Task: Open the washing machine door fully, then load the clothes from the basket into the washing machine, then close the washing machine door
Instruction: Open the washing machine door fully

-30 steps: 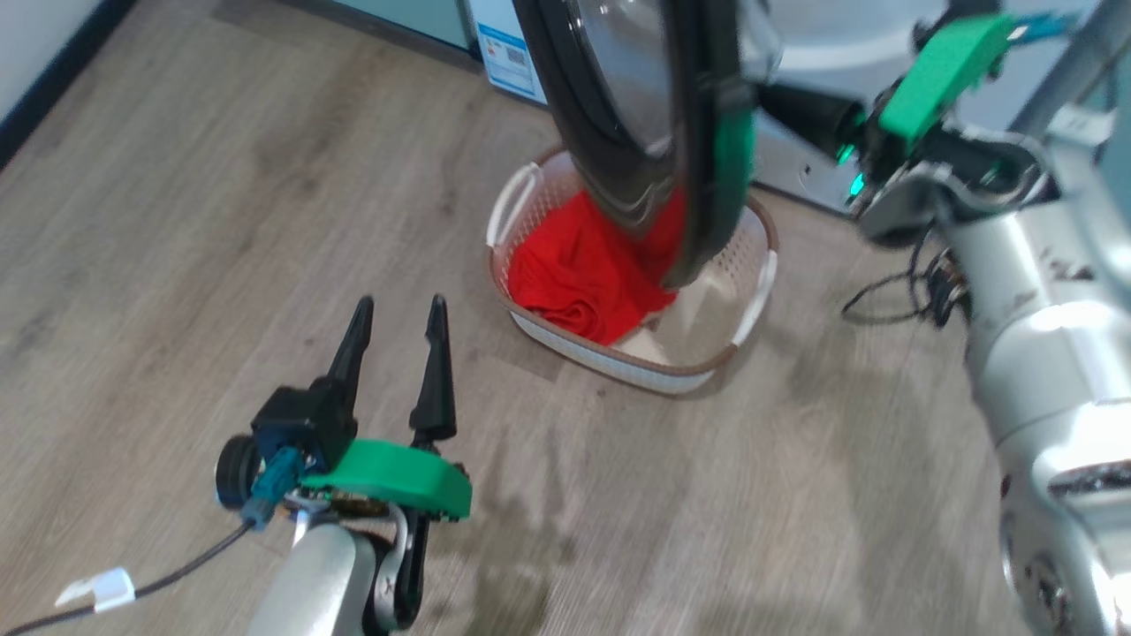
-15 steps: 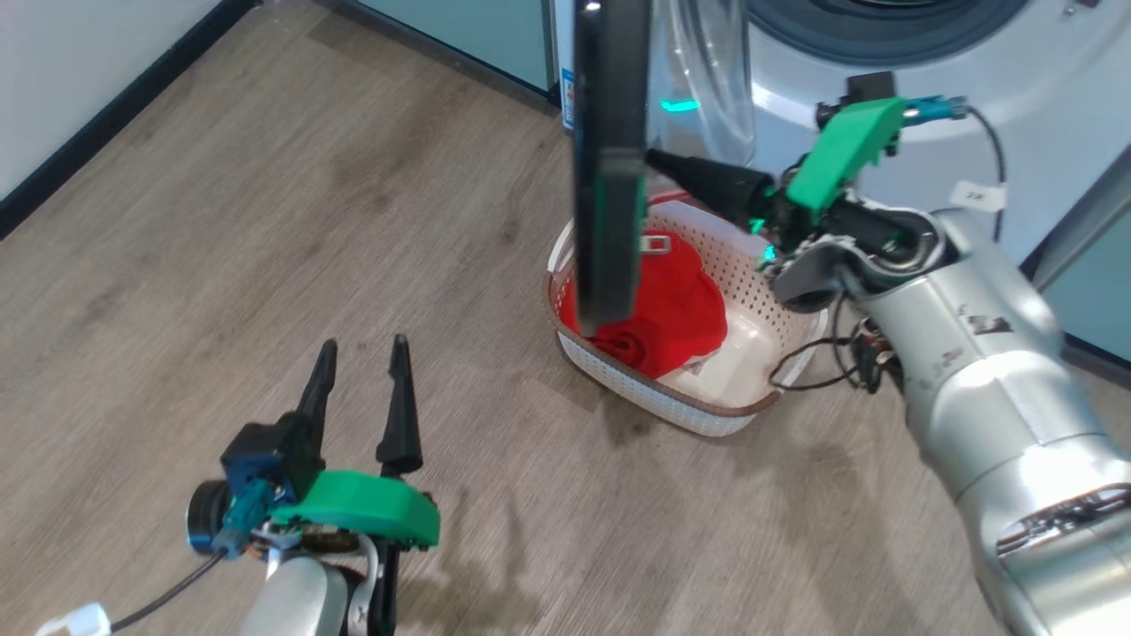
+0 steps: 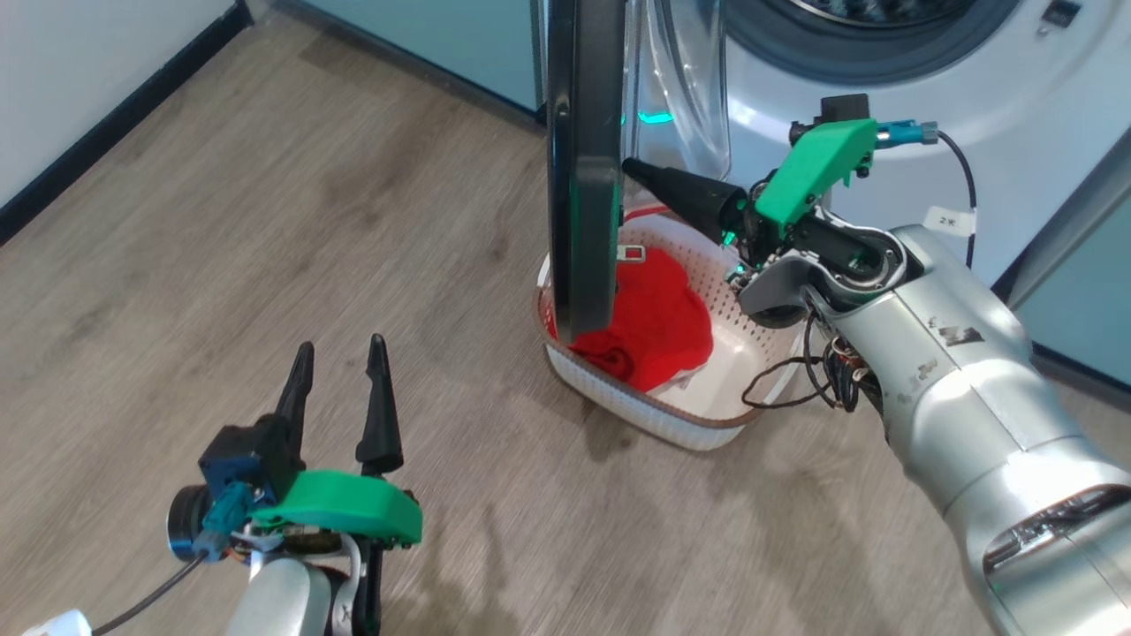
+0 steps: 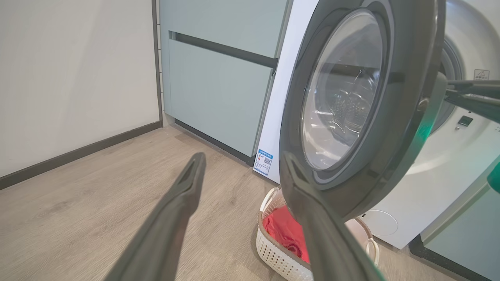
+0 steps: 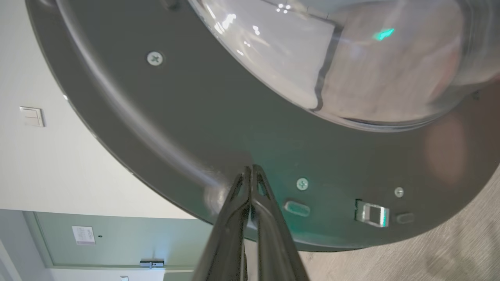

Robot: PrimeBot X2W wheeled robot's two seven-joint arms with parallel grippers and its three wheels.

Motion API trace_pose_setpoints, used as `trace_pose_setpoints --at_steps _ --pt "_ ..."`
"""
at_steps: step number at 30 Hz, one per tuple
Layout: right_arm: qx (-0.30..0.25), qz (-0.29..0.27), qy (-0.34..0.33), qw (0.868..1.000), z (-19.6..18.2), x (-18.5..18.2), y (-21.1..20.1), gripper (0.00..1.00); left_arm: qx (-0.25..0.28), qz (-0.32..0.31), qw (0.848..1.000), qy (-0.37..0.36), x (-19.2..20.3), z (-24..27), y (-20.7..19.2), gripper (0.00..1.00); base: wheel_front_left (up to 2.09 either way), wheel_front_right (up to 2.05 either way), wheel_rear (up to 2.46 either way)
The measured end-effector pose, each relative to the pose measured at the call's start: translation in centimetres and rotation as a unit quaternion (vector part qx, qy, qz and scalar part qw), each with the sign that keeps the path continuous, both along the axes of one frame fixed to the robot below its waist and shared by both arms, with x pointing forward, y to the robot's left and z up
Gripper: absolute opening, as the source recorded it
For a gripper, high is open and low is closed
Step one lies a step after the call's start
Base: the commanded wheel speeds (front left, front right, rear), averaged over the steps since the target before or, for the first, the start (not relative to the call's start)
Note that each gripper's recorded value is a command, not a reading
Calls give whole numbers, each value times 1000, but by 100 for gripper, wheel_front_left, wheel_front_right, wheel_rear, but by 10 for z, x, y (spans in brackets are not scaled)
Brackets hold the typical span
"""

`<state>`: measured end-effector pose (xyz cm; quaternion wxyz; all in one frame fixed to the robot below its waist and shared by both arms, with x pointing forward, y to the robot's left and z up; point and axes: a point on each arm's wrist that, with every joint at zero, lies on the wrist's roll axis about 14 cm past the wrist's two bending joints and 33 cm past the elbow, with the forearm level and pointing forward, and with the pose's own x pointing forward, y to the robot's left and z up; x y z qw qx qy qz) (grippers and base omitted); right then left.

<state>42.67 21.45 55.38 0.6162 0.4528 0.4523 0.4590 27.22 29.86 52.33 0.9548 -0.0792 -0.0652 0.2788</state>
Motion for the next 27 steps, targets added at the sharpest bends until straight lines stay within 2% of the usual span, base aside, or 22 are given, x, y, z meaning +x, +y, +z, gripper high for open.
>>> trace_pose_setpoints --at_steps 5,8,10,13,16,19,22,24,25,27 --pt "9 -31 -14 999 8 2 -10 0 0 -11 1000 -10 -1 3 -3 100 0 0 0" --pt "-30 -58 -91 994 -4 2 -31 0 0 -17 1000 -15 1 5 -5 100 0 0 0" --pt "-61 -84 -161 982 -12 5 -50 0 -1 -24 1000 -18 3 5 -7 100 0 0 0" --pt "-110 -125 -265 950 -28 9 -81 0 0 -33 999 -19 8 5 -10 100 0 0 0" --pt "-150 -132 -379 904 -39 3 -103 0 -1 -43 999 -19 14 4 -15 100 0 0 0" --pt "-162 -148 -458 861 -36 2 -120 0 0 -54 998 -24 20 7 -18 100 0 0 0" --pt "-175 -177 -491 835 -30 9 -140 0 4 -66 998 -26 26 8 -23 100 0 0 0" --pt "-178 -219 -490 825 -22 19 -158 0 6 -70 997 -26 29 9 -24 100 0 0 0" --pt "-175 -260 -501 807 -9 25 -175 0 10 -80 996 -24 33 8 -27 100 0 0 0" --pt "-170 -306 -504 789 1 26 -191 0 11 -88 996 -22 37 7 -31 100 0 0 0"
